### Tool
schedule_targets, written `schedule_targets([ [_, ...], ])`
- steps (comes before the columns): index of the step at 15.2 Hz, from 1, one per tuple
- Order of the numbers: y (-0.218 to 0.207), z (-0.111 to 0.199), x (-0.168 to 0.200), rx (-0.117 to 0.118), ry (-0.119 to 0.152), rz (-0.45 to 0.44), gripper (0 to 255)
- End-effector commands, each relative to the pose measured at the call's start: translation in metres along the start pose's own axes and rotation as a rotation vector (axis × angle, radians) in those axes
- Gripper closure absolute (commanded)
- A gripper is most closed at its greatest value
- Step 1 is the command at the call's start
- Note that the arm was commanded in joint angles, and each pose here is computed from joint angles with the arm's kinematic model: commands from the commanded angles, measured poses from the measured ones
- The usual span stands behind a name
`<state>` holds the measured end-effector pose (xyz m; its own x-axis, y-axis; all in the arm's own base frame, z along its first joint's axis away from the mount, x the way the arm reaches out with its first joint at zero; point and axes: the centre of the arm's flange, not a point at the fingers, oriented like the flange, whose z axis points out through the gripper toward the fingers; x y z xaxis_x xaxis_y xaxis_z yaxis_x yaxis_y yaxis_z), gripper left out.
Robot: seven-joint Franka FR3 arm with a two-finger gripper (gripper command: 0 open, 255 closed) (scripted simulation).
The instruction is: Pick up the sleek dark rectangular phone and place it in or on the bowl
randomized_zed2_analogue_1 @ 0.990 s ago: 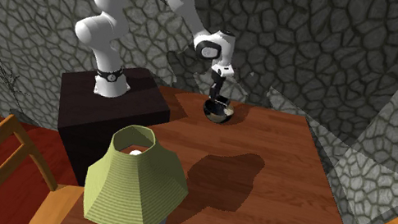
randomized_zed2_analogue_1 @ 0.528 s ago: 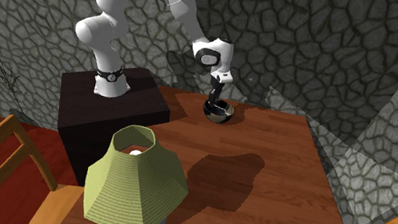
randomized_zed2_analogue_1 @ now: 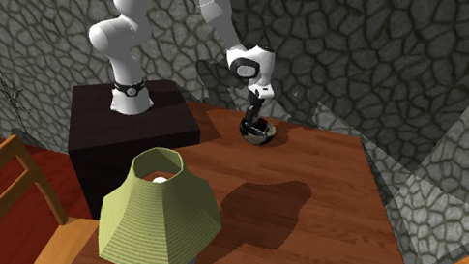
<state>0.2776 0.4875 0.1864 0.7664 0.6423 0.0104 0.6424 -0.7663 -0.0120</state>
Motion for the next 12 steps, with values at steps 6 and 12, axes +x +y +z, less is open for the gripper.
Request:
schedule_targets([
  [6, 0.0, -0.013, 0.0, 0.0, 0.0, 0.0, 0],
  [12, 0.0, -0.05, 0.0, 0.0, 0.0, 0.0, 0],
])
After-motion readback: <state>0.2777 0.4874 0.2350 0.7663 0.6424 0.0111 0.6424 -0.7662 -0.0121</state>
